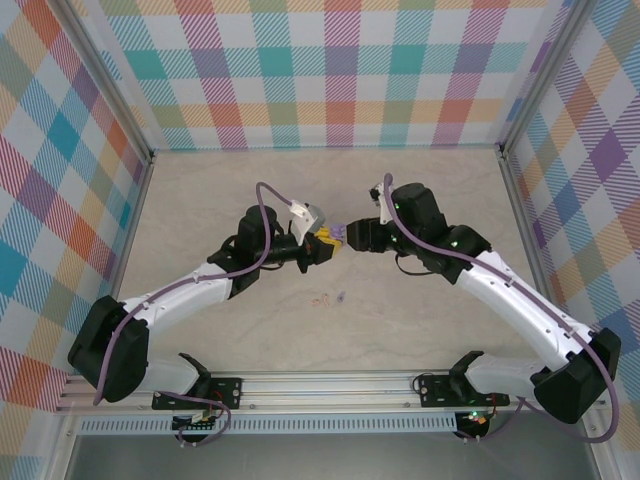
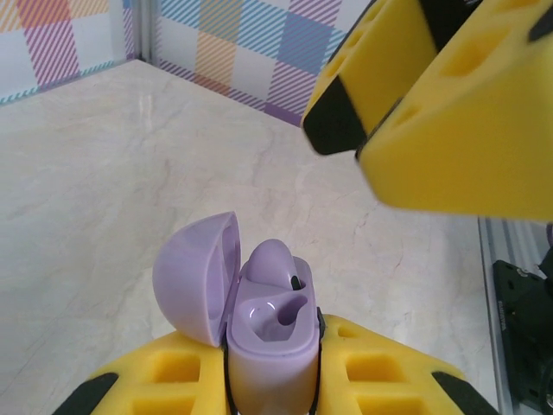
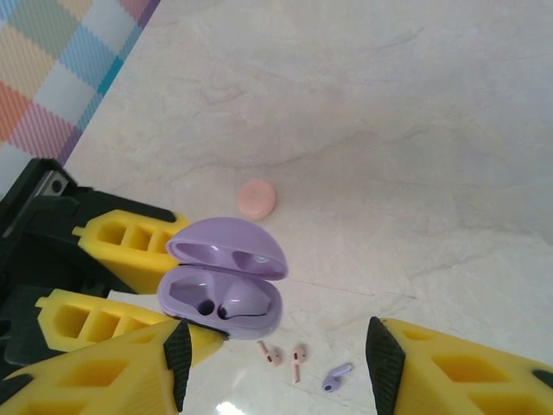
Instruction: Insert wireless bluetooth earbuds into charging case
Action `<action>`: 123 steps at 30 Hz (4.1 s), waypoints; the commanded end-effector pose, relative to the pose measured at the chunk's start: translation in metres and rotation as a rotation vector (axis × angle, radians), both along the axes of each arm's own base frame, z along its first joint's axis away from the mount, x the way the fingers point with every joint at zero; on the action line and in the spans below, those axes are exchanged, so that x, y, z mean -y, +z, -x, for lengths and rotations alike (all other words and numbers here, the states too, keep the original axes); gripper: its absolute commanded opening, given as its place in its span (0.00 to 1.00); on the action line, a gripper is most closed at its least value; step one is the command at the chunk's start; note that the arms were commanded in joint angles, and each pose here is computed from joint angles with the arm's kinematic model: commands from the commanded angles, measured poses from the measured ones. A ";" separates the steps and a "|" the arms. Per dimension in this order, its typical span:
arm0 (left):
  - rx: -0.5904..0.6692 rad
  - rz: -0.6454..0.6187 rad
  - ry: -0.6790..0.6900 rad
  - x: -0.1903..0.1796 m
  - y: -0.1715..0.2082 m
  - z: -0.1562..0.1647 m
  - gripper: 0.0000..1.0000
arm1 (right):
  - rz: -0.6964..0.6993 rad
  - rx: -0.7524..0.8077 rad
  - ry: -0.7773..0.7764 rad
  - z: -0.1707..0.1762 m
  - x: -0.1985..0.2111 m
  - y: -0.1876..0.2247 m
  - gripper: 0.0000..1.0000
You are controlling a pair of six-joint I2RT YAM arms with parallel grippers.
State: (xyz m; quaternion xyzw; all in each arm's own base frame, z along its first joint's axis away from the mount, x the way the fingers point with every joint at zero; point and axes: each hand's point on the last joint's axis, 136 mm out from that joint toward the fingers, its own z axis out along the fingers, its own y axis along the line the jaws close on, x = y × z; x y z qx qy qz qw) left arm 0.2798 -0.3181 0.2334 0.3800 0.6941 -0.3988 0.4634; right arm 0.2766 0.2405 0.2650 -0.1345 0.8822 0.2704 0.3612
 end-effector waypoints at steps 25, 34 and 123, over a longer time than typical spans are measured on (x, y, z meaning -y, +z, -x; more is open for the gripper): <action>0.136 0.148 -0.168 -0.022 0.081 0.054 0.09 | 0.145 -0.598 -0.025 0.021 -0.006 -0.178 0.57; 0.152 0.157 -0.194 -0.029 0.093 0.070 0.09 | 0.218 -0.704 0.046 0.033 -0.024 -0.205 0.51; 0.134 0.143 -0.218 -0.027 0.091 0.076 0.10 | 0.704 -0.757 -0.094 0.021 0.046 -0.249 0.23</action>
